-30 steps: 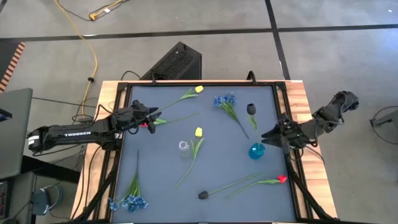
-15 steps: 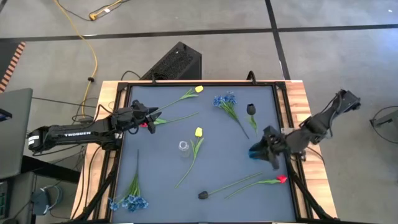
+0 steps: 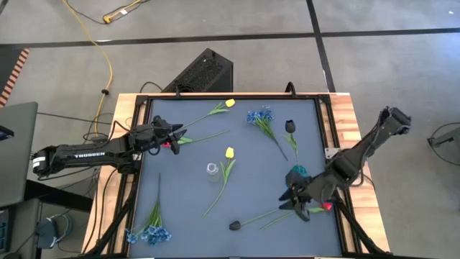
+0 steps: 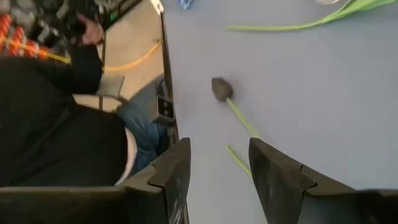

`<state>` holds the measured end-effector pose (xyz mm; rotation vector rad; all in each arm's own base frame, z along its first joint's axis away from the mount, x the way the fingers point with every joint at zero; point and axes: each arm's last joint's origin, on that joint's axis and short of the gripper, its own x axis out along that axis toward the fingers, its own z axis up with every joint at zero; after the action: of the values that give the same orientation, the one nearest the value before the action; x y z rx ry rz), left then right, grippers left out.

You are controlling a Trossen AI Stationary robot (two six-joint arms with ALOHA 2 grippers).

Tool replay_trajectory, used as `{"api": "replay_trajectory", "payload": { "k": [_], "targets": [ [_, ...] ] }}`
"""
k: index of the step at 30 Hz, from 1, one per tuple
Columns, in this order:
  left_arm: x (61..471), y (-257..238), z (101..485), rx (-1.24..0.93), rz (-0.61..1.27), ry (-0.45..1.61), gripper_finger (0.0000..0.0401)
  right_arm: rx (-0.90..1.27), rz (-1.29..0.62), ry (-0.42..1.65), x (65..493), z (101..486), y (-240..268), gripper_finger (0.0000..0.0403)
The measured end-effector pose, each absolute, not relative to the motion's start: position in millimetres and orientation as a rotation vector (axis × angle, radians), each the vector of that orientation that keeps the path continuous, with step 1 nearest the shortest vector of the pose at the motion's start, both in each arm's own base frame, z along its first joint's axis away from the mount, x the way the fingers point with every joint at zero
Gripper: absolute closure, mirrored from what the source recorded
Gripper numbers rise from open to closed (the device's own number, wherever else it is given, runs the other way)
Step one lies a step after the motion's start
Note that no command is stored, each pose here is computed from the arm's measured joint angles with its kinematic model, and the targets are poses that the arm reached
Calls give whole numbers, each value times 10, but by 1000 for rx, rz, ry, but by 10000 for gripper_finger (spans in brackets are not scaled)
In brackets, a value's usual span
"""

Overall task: Sort flowers into vase by color
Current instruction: Put the black flower into the blue vase

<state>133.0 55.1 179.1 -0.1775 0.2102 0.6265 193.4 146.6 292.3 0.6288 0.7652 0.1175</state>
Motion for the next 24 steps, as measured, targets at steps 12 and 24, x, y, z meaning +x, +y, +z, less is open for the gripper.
{"api": "replay_trajectory", "payload": {
  "k": [12,24],
  "targets": [
    [1340,556,1839,-143,623,167,269,300,123,924,2302,2391,1763,214],
    [1354,557,1911,-65,604,115,269,155,71,1138,2528,1620,1952,214]
  ]
}}
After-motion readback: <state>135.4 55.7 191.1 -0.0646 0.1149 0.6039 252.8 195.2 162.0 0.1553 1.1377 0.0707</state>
